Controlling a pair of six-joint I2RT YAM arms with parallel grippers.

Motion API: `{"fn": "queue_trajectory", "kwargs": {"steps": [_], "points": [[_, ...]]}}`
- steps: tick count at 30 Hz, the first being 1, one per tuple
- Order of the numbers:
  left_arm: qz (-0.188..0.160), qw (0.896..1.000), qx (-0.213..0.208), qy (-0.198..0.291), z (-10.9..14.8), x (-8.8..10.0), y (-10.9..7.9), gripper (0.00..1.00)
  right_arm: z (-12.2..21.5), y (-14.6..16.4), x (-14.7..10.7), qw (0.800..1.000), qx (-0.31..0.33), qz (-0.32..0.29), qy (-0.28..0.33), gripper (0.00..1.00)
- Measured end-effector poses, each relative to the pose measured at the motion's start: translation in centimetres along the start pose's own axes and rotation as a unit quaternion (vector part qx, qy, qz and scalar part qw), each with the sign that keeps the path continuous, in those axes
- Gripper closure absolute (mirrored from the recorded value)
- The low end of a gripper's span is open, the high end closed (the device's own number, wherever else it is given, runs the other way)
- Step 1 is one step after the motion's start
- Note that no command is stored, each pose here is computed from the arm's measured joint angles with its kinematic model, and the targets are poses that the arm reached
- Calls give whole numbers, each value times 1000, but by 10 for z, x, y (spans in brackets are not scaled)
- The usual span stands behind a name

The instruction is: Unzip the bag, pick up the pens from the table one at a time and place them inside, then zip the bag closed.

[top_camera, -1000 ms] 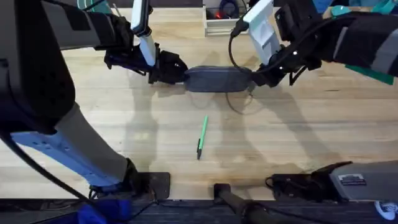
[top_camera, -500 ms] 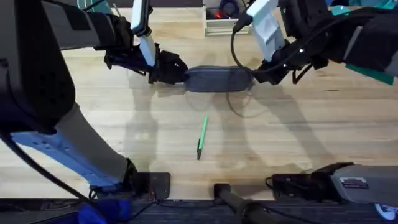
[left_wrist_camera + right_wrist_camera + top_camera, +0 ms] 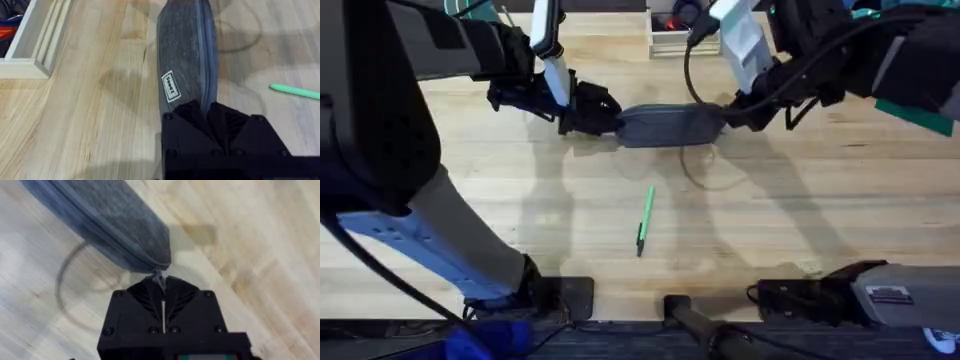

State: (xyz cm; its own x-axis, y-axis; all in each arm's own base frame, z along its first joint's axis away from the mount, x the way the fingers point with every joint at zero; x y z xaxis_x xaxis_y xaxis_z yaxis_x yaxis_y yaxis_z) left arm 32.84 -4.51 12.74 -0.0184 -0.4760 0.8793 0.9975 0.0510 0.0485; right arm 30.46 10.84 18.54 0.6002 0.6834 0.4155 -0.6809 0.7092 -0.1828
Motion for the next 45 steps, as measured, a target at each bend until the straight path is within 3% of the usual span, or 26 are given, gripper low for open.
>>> {"fn": "queue_trajectory", "kwargs": {"steps": [28,45], "points": [[0,1000,0,0,0,0,0,959,7,16,19,999,1,32,-19,969],[0,1000,0,2,0,0,0,959,19,37,50,996,6,60,-72,969]]}}
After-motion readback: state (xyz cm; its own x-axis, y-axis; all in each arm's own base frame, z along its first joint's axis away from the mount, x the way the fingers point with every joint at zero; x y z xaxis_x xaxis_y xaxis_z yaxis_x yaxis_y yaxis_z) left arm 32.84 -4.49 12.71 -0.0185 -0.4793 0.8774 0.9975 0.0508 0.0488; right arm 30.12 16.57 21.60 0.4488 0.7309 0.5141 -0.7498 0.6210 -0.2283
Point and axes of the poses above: each hand's point on the last joint's axis, 136 mm out from that joint toward the fingers, its own z axis back along the fingers, its own y axis along the line the jaws close on, x = y × z, the point moved 9 cm from there along z, back along the fingers, and after that the axes turned 3 degrees about -z, right-handed, at the moved point
